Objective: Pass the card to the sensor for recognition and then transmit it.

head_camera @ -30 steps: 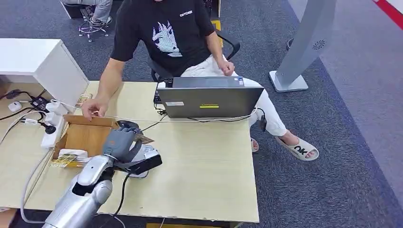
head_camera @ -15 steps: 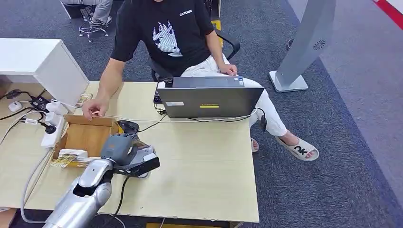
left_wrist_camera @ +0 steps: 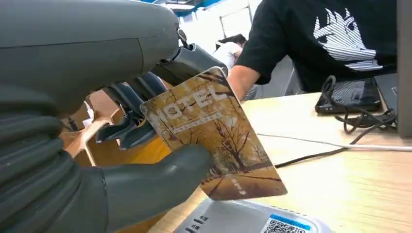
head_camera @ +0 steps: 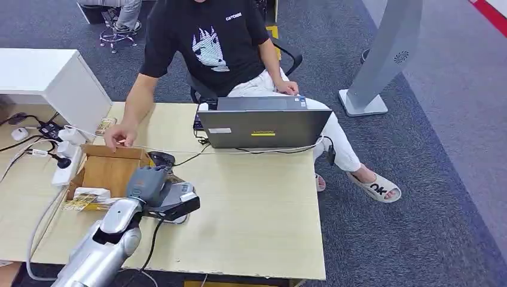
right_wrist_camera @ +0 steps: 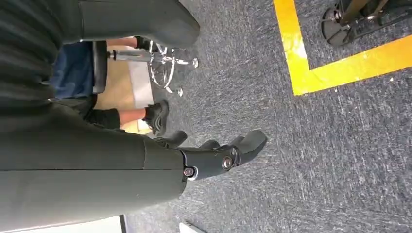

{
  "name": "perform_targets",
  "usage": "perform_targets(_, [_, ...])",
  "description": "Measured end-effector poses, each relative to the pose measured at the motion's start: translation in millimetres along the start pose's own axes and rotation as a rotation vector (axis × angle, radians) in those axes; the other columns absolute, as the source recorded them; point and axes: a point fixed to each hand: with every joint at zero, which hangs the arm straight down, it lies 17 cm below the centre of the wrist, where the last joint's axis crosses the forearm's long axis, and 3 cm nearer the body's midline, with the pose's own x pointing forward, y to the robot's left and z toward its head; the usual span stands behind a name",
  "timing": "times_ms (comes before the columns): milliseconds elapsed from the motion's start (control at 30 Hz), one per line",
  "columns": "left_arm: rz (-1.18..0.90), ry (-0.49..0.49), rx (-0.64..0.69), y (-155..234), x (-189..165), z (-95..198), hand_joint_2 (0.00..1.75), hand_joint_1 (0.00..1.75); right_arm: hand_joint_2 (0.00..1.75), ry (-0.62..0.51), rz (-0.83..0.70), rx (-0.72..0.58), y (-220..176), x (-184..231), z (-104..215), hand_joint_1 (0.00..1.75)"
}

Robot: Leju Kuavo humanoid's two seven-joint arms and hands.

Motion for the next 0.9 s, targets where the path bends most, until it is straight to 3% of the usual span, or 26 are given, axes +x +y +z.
perform_targets(900, [0.020,-0.026,-0.002,-7.0,4.5,-4.9,1.75,1.75,1.75,-0.012,0.005,-0.006,-2.1,1.2,-0.6,0.00])
